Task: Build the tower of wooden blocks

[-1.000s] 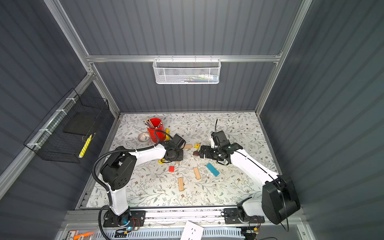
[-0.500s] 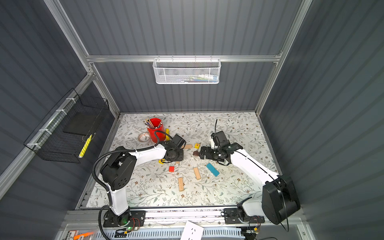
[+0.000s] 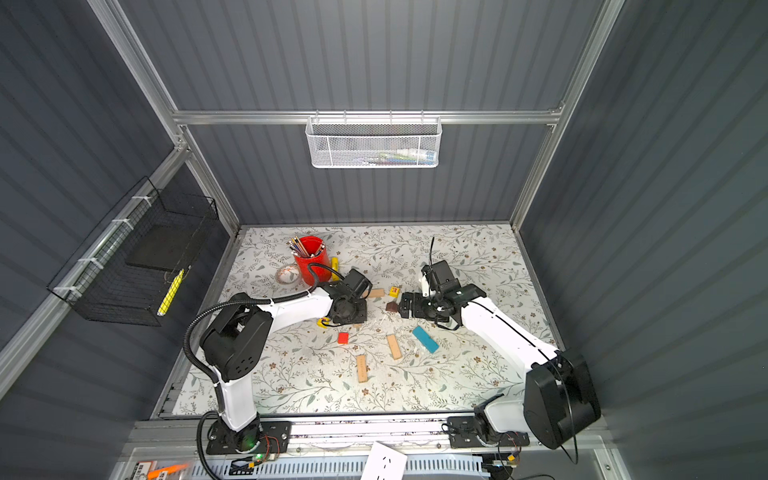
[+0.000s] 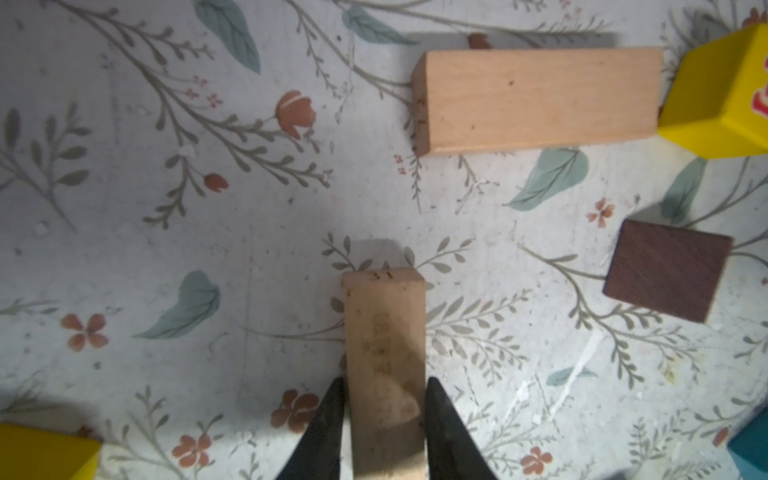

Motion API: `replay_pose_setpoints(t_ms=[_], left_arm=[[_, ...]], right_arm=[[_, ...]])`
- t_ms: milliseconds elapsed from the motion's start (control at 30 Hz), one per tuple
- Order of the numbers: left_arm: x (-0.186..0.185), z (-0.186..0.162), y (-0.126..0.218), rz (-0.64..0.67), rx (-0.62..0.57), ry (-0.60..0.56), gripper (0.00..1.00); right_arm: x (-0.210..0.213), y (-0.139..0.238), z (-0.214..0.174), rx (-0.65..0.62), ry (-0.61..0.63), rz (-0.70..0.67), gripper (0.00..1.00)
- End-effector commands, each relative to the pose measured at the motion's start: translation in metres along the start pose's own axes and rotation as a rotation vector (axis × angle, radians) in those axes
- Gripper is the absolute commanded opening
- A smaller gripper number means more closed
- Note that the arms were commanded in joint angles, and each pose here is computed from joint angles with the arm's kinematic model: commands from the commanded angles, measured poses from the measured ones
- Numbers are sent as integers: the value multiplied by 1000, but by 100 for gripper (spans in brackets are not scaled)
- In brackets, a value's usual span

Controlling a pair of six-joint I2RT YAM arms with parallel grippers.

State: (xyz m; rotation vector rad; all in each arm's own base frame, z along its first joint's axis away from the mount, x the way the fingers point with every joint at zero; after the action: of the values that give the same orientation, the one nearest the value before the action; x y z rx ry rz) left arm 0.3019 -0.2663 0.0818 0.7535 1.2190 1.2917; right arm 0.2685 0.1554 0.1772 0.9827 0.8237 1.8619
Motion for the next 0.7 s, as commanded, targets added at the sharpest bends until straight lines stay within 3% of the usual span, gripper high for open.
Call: replay_pose_setpoints(t_ms=[0,233,400,667], left_arm=[[7,-10,-3,48,53,-46,32],[4,-9,-5,44,61,-77,30],[1,-8,-2,29,63,-59,36],[-5,4,34,-29,-22,-40,42]], right_arm=[[3,3,5,-4,17,-3,99],[2,2,5,-5,20,-4,99],[2,1,7,-3,25,-8,99],[6,-3,21,9,110,-7,99]])
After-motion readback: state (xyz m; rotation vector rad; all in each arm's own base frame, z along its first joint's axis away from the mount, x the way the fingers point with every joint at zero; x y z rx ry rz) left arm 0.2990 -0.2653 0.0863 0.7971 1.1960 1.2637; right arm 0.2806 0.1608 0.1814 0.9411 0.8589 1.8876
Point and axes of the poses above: each gripper's point midway between its finger pads, its own y axis back along the fingers, its own x axis along the line the jaws close on, z = x × y, the point moved 6 cm from there along y, back along the fingers, and after that the axes turned 13 degrees about y, right-handed, at the moved point
